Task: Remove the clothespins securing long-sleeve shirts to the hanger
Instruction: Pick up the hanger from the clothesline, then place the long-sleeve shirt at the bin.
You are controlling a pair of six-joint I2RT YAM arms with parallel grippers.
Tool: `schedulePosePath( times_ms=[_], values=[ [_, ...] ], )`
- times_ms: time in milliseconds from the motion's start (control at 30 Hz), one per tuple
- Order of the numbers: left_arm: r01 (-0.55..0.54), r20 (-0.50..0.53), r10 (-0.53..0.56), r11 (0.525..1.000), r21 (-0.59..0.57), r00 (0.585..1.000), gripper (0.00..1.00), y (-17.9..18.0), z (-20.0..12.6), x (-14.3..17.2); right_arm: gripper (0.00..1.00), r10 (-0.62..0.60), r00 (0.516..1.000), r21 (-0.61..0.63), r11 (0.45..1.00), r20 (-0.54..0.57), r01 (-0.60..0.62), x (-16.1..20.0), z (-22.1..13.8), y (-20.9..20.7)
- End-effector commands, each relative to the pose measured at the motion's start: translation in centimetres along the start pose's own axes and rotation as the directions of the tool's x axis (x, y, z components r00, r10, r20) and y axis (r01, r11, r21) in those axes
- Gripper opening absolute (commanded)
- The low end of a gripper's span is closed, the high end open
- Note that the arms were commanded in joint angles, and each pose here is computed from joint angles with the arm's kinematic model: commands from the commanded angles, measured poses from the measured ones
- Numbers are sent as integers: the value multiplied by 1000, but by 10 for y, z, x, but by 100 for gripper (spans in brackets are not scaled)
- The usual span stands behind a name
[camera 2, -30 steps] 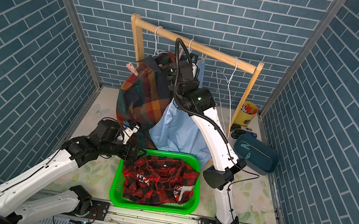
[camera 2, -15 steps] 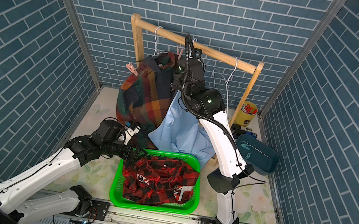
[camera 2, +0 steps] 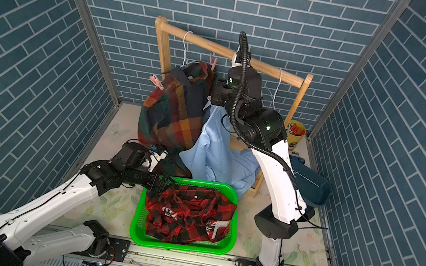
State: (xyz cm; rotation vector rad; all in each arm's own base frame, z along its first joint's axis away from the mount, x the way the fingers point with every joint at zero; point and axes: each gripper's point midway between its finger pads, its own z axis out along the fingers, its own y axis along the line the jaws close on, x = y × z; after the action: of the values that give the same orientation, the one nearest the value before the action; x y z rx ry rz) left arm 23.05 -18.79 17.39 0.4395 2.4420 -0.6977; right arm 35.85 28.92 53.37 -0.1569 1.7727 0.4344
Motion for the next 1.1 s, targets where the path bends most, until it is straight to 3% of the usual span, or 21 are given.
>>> schedulePosePath(
  times_ms=[0, 433, 767, 1067],
  values=[
    [-4, -5, 4, 1000, -16, 1000, 100, 5, 1, 2, 0, 2, 997, -60, 998, 72, 3, -26, -21, 5],
    [-4, -34, 3, 999, -31, 999, 100, 9, 6, 6, 0, -36, 997, -224, 973, 61, 49, -33, -63, 18],
    [-7, -30, 6, 999, -37, 1000, 100, 10, 6, 6, 0, -55, 998, -260, 964, -10, 51, -4, -75, 15],
    [-16, -31, 15, 1000, -11, 999, 100, 5, 7, 5, 0, -49, 998, -448, 892, 48, 65, -29, -104, 46]
  ],
)
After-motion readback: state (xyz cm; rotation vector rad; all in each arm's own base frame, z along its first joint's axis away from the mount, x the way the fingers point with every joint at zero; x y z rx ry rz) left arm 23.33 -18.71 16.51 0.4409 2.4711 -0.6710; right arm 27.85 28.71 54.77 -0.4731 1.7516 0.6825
